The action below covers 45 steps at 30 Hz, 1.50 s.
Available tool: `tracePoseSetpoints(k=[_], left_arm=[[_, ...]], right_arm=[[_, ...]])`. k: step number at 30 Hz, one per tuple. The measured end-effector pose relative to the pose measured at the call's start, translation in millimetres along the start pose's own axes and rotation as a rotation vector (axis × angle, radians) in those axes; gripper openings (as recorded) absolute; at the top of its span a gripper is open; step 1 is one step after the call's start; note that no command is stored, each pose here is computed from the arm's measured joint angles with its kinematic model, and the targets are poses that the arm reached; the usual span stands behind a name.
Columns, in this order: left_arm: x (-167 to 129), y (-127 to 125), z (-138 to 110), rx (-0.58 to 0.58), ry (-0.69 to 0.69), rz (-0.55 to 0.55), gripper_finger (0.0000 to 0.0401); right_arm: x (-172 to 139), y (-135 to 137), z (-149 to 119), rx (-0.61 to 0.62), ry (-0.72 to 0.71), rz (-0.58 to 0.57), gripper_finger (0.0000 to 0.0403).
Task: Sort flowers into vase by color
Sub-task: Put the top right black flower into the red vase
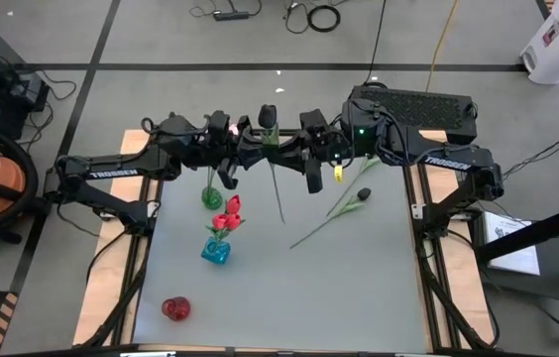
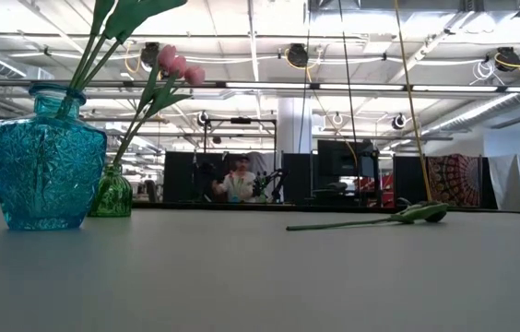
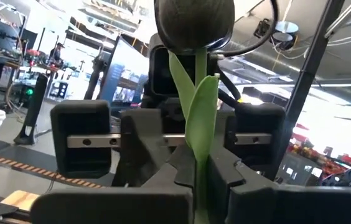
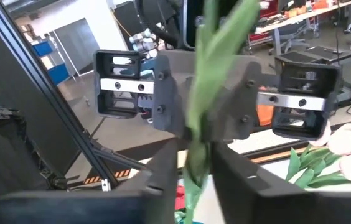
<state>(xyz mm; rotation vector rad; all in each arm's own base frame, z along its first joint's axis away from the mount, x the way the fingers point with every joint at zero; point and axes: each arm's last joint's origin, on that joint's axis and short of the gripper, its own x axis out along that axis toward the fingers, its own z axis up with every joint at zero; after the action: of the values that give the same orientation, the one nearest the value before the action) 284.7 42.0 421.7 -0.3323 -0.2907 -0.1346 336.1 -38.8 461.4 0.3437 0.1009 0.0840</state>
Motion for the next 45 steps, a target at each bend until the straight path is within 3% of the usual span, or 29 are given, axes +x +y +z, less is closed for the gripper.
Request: tracePoseSetpoints(k=[7, 12, 20, 32, 38, 45], left_arm=[[-18.4, -8.6, 9.6, 0.078, 0.073, 0.036, 0.0011], [-38.8, -19.5, 25.5, 0.145, 0.064, 0.078, 0.0011], [-76.1, -35.6, 58.9, 0.262, -0.053, 0.144, 0.0011], [-155.9, -60.5, 75.9, 0.333, 0.040, 0.317, 0.0011], [-195.5, -73.2, 74.2, 0.305, 0.104, 0.321, 0.0011], [-227.6, -85.3, 63.2, 0.181, 0.237, 0.162, 0.0011]], right_arm=[[-3.7, 1.4, 2.4, -0.002, -0.011, -0.003, 0.0169], [-7.9, 1.0, 5.3, -0.003, -0.021, -0.006, 0.0196], [-8.2, -1.8, 4.9, 0.000, -0.012, -0.017, 0.0198], [-8.4, -3.8, 4.0, 0.004, -0.012, -0.066, 0.0198], [-8.7, -6.6, 0.4, 0.012, 0.015, -0.123, 0.0198], [-9.1, -9.9, -0.6, 0.012, 0.003, -0.219, 0.0199]])
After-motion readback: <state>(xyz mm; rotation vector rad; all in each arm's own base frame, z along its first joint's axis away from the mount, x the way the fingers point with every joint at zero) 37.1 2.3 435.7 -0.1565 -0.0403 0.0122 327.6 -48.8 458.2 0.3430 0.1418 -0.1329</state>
